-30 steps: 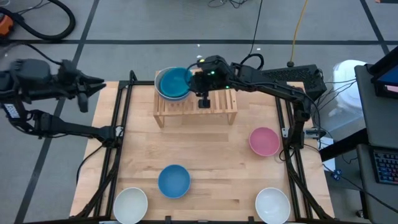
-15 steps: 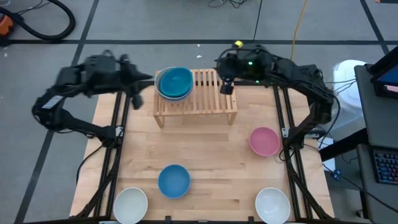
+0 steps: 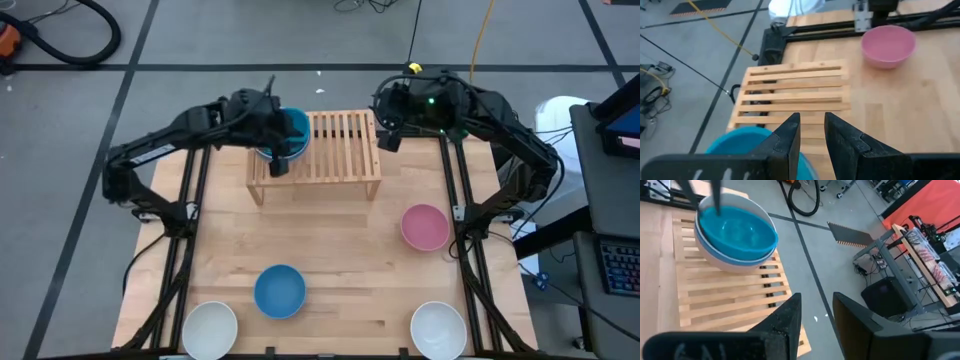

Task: Place and stack bowls onto a shelf
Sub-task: Stack the top blue bowl on top of the gray bowl on the shelf, then put the pink bowl on the shelf

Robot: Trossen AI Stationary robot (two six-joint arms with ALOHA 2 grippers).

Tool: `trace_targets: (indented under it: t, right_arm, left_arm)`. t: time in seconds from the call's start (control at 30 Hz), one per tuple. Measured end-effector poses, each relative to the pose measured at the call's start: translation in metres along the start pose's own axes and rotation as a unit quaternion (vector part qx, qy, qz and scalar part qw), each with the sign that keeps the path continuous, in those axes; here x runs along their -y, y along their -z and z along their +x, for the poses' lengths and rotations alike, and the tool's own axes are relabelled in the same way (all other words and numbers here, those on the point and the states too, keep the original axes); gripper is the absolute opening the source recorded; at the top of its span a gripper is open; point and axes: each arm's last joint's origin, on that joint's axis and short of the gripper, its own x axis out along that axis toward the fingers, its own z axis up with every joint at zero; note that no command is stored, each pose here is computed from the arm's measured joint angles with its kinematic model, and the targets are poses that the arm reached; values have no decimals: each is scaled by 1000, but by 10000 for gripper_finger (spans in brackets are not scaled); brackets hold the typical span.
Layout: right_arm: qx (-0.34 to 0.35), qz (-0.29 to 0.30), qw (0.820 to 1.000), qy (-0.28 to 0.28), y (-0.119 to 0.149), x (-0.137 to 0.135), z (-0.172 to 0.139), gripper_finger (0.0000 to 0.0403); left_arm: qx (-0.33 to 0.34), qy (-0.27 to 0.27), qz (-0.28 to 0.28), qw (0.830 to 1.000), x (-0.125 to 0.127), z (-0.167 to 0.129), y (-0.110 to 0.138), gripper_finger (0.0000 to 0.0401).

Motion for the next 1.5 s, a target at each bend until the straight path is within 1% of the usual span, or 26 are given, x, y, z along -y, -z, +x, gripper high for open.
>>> trace_targets:
  t: [0.13, 0.3, 0.57, 0.8, 0.9, 1.03, 1.1, 1.17, 1.27, 1.4, 1.5]
  right_arm:
    - [-19, 7, 1000, -8, 4, -2, 0, 105]
    - [-34, 4, 999, -15, 7, -3, 0, 105]
    - [-37, 3, 999, -17, 7, -3, 0, 105]
    - [-37, 3, 999, -17, 7, -3, 0, 105]
    - [-37, 3, 999, -17, 7, -3, 0, 105]
    - [-37, 3, 999, -17, 7, -3, 0, 105]
    - [-37, 3, 999, -17, 7, -3, 0, 105]
    - [-37, 3, 999, -17, 7, -3, 0, 105]
    - [-37, 3, 999, -17, 7, -4, 0, 105]
    - [-47, -4, 999, -21, 10, -4, 0, 105]
    - [-76, -16, 996, -36, 16, -7, -1, 105]
  left_arm:
    - [-1, -15, -3, 1000, -13, 17, 2, 95]
    - [-3, 7, -11, 1000, -24, 33, 7, 95]
    - [-40, 8, -19, 999, -35, 58, 18, 95]
    - [-63, 11, -33, 997, -45, 63, 31, 95]
    - [-92, 13, -44, 995, -46, 69, 43, 95]
    - [-102, 15, -48, 993, -46, 76, 52, 95]
    - [-104, 15, -46, 993, -45, 77, 53, 95]
    - [-99, 14, -44, 994, -46, 74, 49, 95]
    - [-67, 1, -35, 997, -50, 57, 36, 95]
    - [-5, -19, -20, 1000, -50, 17, 13, 95]
    - [42, -30, -11, 999, -44, -20, 1, 95]
